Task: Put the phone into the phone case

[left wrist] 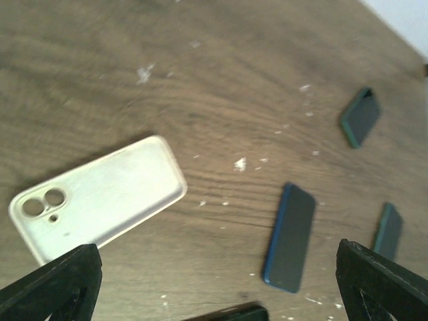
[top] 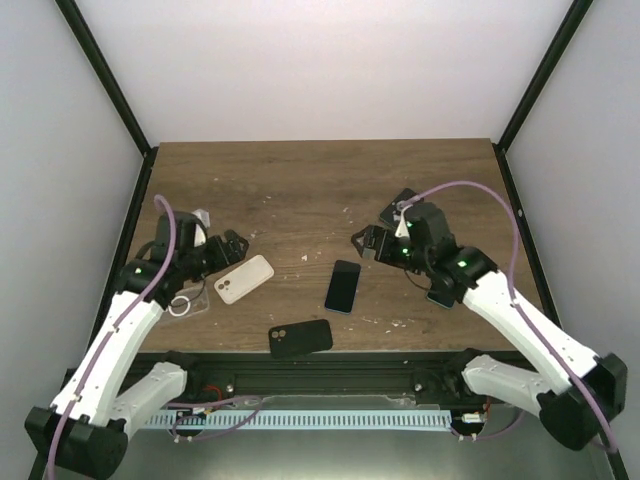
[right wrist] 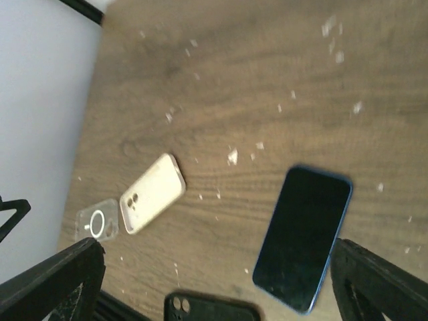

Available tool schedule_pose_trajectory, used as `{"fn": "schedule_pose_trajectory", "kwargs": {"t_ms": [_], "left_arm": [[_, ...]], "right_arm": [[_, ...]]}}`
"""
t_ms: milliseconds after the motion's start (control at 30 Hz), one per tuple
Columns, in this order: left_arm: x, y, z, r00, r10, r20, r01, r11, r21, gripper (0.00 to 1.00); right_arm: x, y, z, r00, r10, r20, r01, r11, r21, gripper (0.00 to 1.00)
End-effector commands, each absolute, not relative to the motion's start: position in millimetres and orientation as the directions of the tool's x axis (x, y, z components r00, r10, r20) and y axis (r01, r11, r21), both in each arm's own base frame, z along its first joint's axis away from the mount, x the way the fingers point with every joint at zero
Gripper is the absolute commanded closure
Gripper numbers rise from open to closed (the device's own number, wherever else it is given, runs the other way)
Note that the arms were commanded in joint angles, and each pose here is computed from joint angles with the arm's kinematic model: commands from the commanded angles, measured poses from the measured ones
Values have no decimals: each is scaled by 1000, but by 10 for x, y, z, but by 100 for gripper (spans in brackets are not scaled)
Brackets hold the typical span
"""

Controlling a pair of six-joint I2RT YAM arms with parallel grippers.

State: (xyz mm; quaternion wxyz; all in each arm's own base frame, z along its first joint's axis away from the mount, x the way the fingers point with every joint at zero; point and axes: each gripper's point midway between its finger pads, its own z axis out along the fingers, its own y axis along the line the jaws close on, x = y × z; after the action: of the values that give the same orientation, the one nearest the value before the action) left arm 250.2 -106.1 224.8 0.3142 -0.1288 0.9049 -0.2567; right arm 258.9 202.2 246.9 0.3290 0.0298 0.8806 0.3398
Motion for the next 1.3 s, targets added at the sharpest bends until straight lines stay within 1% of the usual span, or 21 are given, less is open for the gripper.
{"fn": "schedule_pose_trajectory", "kwargs": {"t_ms": [0, 67, 200, 300, 467, 567, 633, 733, 800, 933, 1067, 1167, 1267], "left_arm": [[2510, -877, 1845, -758, -503, -416, -268, 821, -504, 4], [2497, -867, 1693, -755, -532, -383, -311, 806, -504, 6], [2449, -891, 1438, -760, -558, -332, -349, 783, -515, 12], [2439, -886, 1297, -762, -563, -319, -364, 781, -507, 15], [2476, -806, 1043, -746, -588, -313, -421, 781, -462, 19], [2492, -744, 852, -735, -604, -307, -464, 779, -423, 22], [2543, -706, 759, -729, -603, -323, -474, 786, -398, 23], [2699, -584, 717, -703, -591, -395, -477, 805, -353, 21], [2839, -583, 744, -704, -582, -408, -455, 810, -370, 17], [3075, -433, 781, -671, -599, -436, -472, 799, -372, 15], [3262, -401, 821, -682, -548, -484, -416, 835, -359, 16], [3310, -499, 779, -735, -476, -483, -338, 875, -346, 18], [3294, -575, 642, -784, -426, -453, -295, 896, -332, 20]], "right_arm": [[2524, 2244, 2044, -873, 215, -438, -137, 753, 643, 11], [2512, 2290, 1836, -895, 194, -401, -108, 780, 617, 13], [2480, 2364, 1454, -921, 173, -349, -51, 836, 547, 14], [2475, 2414, 1231, -933, 187, -307, 4, 860, 511, 15], [2469, 2620, 1019, -951, 151, -271, -3, 868, 497, 15], [2522, 2633, 920, -953, 162, -257, 24, 885, 465, 15], [2560, 2630, 883, -952, 179, -248, 52, 894, 446, 17], [2585, 2667, 843, -951, 194, -239, 71, 893, 444, 17], [2593, 2669, 819, -950, 200, -241, 76, 894, 442, 17], [2610, 2678, 772, -950, 194, -245, 70, 896, 439, 17], [2609, 2694, 743, -955, 173, -241, 57, 903, 426, 16], [2608, 2703, 768, -954, 161, -251, 39, 901, 432, 15], [2616, 2704, 802, -951, 154, -267, 23, 900, 436, 15]]}}
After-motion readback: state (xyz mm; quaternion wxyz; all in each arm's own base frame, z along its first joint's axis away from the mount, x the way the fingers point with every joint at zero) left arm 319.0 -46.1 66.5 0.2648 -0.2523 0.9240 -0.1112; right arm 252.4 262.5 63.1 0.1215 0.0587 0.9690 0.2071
